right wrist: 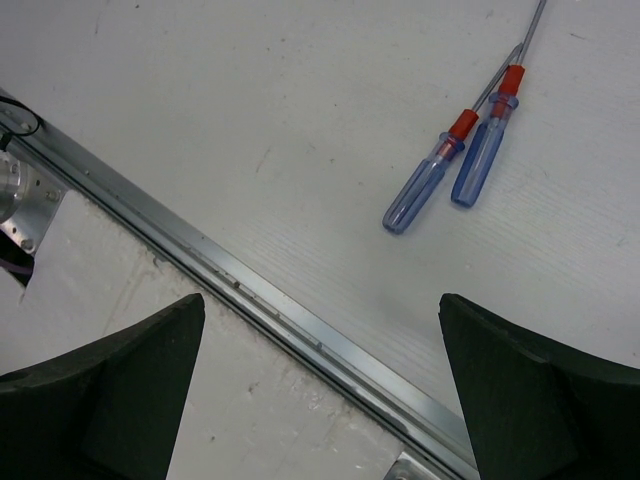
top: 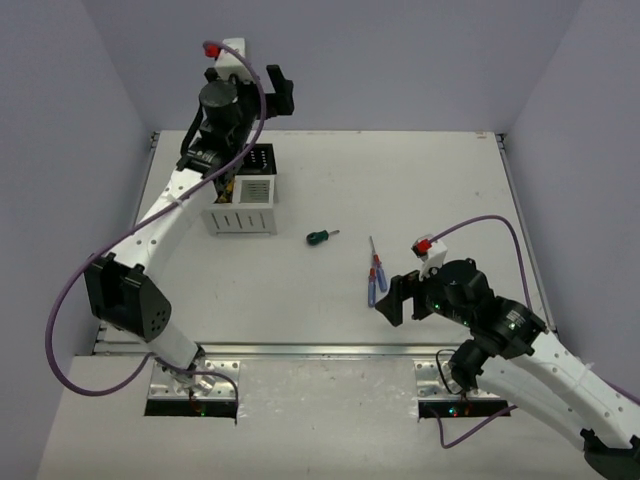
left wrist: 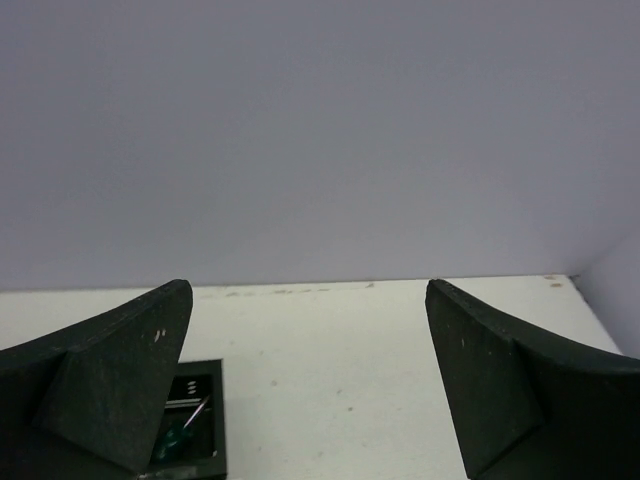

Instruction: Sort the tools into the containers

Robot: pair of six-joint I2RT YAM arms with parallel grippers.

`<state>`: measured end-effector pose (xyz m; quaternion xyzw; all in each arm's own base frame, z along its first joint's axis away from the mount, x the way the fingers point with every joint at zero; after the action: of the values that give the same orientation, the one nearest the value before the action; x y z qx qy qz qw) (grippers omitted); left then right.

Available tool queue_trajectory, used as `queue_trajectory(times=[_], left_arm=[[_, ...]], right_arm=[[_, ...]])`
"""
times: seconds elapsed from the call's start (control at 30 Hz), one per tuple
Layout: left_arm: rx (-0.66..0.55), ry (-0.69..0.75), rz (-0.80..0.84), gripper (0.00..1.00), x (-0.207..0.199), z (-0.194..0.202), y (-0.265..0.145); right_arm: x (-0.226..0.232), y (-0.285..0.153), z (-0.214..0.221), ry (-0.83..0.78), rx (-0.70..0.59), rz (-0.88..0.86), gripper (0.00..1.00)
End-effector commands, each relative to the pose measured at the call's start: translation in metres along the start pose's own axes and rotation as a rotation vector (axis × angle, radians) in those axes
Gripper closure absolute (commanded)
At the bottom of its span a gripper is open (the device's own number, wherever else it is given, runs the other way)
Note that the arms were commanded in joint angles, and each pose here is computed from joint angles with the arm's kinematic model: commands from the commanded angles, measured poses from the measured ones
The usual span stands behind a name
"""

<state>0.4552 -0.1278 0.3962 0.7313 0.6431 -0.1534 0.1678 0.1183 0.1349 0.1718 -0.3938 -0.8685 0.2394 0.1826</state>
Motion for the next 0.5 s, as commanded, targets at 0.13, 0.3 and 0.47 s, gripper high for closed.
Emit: queue_trajectory(times=[0.13,0.3,0.47], left_arm=[[0.622,0.277,-0.031,0.1,-0.013,0.14,-0.024],[0.914,0.388,0.01,0.18,-0.003,0.219,-0.047],[1.069,0.442,0.119,0.19,-0.003,0.269,-0.069]], right_arm=[[-0.001,-0.012,-0.019,0.002,-0.08,0.017,0.01],[0.004,-0.018,-0.016,0.0,-0.068,-0.02,0.01],[0.004,-0.02,-0.013,-0.016,-0.07,-0.03,0.01]])
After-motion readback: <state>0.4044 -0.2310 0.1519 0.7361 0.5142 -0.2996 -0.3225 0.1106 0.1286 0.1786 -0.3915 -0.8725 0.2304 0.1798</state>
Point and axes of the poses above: each gripper's point midway between its finger pads, its own y axis out along the fingers, its own x axis along the line the jaws close on, z = x × y, the point moved 5 cm from there along -y, back along the fingers, and after that the axes turned 13 degrees about -y, right-handed, at the moved point
